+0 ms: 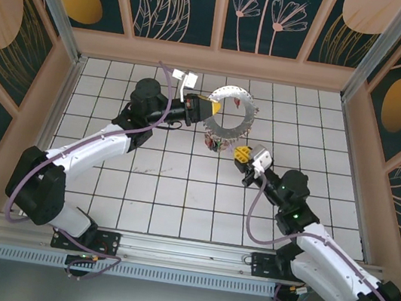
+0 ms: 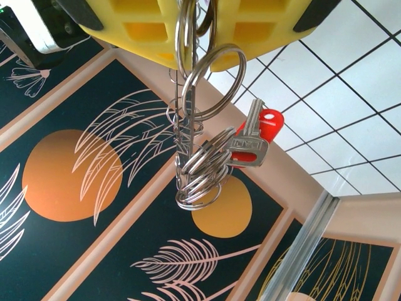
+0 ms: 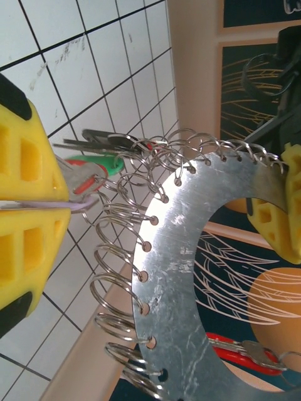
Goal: Put the keys on the keyring
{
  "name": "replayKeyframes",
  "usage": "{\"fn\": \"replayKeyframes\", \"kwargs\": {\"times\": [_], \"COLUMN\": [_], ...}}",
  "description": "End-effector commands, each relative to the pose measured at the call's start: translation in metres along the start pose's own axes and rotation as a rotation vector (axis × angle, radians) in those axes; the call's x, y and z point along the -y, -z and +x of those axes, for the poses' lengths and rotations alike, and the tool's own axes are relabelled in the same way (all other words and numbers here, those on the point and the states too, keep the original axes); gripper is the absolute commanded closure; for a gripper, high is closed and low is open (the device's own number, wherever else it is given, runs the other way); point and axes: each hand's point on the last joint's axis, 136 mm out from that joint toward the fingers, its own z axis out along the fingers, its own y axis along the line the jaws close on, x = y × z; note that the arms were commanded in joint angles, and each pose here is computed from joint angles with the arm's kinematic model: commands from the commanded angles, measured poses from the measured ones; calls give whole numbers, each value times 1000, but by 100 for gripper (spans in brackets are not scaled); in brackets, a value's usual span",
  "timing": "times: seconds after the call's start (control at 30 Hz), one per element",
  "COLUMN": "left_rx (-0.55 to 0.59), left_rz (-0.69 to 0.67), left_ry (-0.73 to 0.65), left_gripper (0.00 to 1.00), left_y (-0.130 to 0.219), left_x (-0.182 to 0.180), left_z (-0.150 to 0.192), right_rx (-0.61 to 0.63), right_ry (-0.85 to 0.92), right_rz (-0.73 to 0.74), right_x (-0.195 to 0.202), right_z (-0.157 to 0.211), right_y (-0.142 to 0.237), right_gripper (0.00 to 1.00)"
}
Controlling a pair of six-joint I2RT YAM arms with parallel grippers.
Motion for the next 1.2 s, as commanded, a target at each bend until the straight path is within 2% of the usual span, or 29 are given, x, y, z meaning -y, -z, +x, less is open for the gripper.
{"fn": "replayKeyframes", "kwargs": {"times": [0.0,0.3,0.77,1.17], "left_rx": [29,25,26,26], "left_rz": [54,54,57,53], "left_ry": [-53,-44,-32,-34], "left_gripper": [100,100,100,100], "left_y": [-2,-2,-3,-3], "left_x": [18,17,17,16], "left_z": [-18,-17,-17,-18], "right_rx": [100,125,93,46], "right_ry": [64,64,63,54], "right_rz": [52,34,74,65], "right_x": [11,9,15,12], "right_z": [-33,-42,-33,-20], "right_y": [-3,-9,-12,-7], "right_gripper": [89,88,78,78]}}
